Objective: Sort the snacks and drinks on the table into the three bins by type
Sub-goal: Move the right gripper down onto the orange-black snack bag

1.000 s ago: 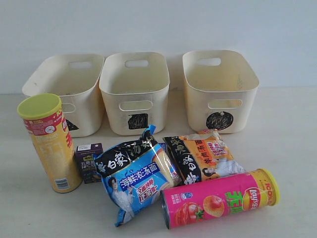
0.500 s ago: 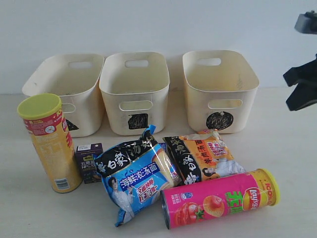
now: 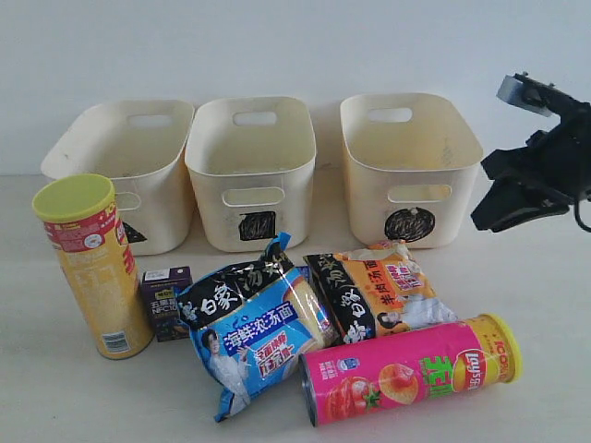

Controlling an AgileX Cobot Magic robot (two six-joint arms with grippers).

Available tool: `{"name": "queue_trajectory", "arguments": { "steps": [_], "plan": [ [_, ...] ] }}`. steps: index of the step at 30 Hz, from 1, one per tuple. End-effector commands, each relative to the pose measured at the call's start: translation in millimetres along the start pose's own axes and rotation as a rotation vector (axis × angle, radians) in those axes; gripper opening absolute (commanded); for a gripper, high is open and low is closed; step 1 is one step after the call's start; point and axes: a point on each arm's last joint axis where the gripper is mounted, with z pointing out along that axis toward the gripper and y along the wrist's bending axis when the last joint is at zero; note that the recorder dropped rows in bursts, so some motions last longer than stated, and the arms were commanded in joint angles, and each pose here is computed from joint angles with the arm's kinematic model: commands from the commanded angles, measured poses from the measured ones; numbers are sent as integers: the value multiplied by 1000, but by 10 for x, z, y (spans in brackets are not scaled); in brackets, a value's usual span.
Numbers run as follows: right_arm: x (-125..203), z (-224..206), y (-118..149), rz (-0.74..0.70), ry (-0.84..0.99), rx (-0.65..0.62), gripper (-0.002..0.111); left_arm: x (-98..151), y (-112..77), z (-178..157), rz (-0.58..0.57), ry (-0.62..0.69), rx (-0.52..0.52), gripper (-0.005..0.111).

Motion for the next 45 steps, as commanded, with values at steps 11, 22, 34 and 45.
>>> {"name": "queue_trajectory", "arguments": {
  "steps": [11, 22, 34, 45],
  "plan": [
    [-21, 469, -262, 0, 8, -64, 89, -11, 0, -5, -11, -10, 0, 4],
    [-59, 818, -227, -64, -13, -83, 89, -11, 0, -5, -11, -10, 0, 4],
    [41, 1284, -383, -37, 11, -96, 89, -11, 0, -5, -11, -10, 0, 4],
    [27, 1479, -55, -134, 49, -120, 89, -13, 0, -5, -11, -12, 0, 4]
  ]
}}
